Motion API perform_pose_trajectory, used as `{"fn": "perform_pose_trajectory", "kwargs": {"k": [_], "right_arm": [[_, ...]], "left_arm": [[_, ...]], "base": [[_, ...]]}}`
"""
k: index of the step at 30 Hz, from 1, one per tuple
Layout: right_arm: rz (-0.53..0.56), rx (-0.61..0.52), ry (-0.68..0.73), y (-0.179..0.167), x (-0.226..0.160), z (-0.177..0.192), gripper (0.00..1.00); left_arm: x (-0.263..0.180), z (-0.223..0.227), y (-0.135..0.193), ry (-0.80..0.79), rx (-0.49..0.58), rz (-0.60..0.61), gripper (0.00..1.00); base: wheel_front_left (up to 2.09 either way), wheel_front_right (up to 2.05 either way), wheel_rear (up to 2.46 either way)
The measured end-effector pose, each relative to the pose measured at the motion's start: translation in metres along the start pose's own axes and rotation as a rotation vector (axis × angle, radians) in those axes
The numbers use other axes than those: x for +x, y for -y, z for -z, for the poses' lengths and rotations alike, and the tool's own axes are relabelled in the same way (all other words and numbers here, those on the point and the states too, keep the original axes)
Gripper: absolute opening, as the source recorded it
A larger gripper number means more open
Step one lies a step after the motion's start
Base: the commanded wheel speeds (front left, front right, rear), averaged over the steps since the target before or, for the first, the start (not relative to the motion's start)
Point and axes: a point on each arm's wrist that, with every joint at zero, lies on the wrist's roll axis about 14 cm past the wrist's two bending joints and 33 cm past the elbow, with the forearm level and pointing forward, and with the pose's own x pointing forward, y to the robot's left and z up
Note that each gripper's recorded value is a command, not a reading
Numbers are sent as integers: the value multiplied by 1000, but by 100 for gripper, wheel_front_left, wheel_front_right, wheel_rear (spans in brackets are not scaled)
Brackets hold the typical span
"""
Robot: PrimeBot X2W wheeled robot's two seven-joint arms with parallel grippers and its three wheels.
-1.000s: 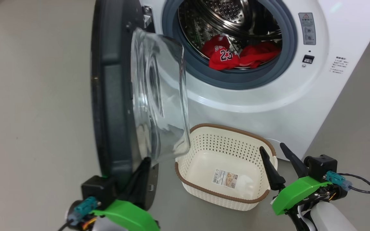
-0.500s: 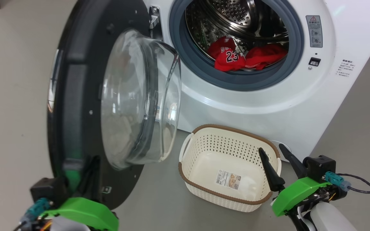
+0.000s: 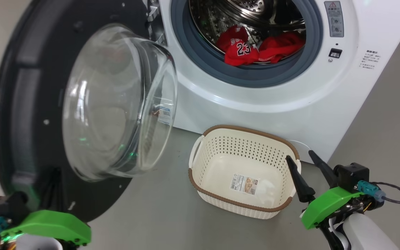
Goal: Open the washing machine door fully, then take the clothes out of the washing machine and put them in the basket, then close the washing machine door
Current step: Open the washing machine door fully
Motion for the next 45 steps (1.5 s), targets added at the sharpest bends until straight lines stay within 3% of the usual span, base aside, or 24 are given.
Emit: {"fn": "perform_pose_trajectory", "kwargs": {"k": [8,27,45], "right_arm": [[1,-1,-21,6,1,8,100],[-24,-27,-27,10,10,8,100],[-24,-41,-41,20,12,12,100]], "left_arm": [[12,-3,-25,15,-31,-87,0],[43,-3,-61,31,-11,-157,0],[66,-2,-81,47,-56,-243,0]], "base": [[0,0,0],[0,0,0],[0,0,0]]}}
